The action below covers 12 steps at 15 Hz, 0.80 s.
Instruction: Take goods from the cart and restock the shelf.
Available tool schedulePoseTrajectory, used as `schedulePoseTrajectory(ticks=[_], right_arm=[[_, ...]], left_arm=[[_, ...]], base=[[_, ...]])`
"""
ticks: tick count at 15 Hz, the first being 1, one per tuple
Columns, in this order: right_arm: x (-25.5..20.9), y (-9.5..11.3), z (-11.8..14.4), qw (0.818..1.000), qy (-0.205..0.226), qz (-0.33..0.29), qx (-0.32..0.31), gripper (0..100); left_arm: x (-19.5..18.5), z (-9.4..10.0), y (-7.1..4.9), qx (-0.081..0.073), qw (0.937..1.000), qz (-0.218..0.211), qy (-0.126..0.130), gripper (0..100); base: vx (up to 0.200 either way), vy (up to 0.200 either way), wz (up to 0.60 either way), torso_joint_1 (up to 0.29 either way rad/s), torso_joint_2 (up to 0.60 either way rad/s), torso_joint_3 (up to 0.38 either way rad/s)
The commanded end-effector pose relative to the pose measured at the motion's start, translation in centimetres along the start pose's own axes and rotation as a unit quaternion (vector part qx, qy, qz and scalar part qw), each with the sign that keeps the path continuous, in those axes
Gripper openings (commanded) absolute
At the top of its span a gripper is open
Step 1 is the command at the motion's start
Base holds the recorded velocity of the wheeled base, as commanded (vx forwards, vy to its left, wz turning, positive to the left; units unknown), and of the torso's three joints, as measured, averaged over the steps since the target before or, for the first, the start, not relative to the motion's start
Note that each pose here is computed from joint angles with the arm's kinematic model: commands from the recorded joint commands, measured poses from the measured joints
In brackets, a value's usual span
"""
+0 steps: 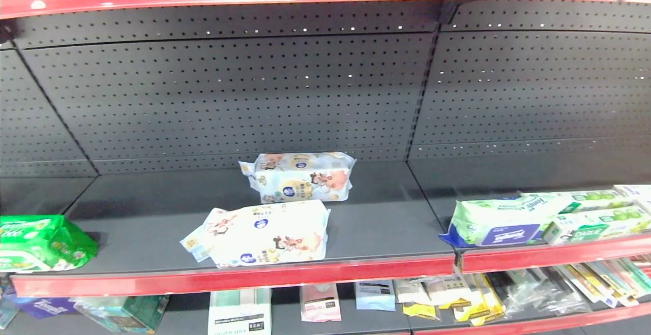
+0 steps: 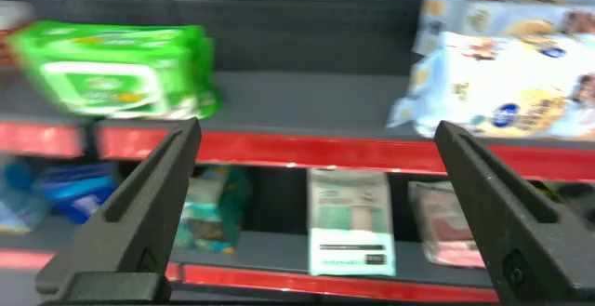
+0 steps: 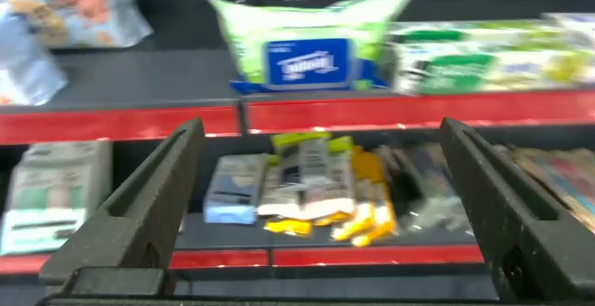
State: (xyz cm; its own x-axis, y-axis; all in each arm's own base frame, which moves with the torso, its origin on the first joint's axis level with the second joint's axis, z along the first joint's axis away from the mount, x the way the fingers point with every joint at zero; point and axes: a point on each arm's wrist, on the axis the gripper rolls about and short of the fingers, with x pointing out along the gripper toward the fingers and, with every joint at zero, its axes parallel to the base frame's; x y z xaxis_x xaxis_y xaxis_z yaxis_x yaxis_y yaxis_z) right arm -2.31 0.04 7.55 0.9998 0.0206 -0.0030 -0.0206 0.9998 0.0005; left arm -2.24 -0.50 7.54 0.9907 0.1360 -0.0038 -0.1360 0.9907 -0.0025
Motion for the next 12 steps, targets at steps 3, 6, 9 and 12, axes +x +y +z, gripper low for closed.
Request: schedulePoseTrajectory(ticks=[3, 6, 9, 12], right_arm=[[0.01, 0.0, 0.02, 1.0, 0.0, 0.001, 0.001, 100], [0.01, 0.0, 0.02, 1.0, 0.0, 0.001, 0.001, 100], [0.01, 0.0, 0.02, 1.0, 0.0, 0.001, 0.001, 100], [0.02, 0.05, 0.02, 1.0, 0.001, 0.012, 0.001, 100]], left_arm=[[0.0, -0.01, 0.0, 0.0, 1.0, 0.0, 0.0, 100], [0.0, -0.01, 0.0, 0.0, 1.0, 0.0, 0.0, 100], [0.0, -0.01, 0.0, 0.0, 1.0, 0.0, 0.0, 100], [0.0, -0.01, 0.0, -0.001, 1.0, 0.0, 0.0, 100]], base=[[0.0, 0.0, 0.0, 0.0, 0.0, 0.0], [0.2, 0.0, 0.0, -0.004, 0.0, 0.005], [0.0, 0.0, 0.0, 0.0, 0.0, 0.0], [0.0, 0.0, 0.0, 0.0, 0.0, 0.0]])
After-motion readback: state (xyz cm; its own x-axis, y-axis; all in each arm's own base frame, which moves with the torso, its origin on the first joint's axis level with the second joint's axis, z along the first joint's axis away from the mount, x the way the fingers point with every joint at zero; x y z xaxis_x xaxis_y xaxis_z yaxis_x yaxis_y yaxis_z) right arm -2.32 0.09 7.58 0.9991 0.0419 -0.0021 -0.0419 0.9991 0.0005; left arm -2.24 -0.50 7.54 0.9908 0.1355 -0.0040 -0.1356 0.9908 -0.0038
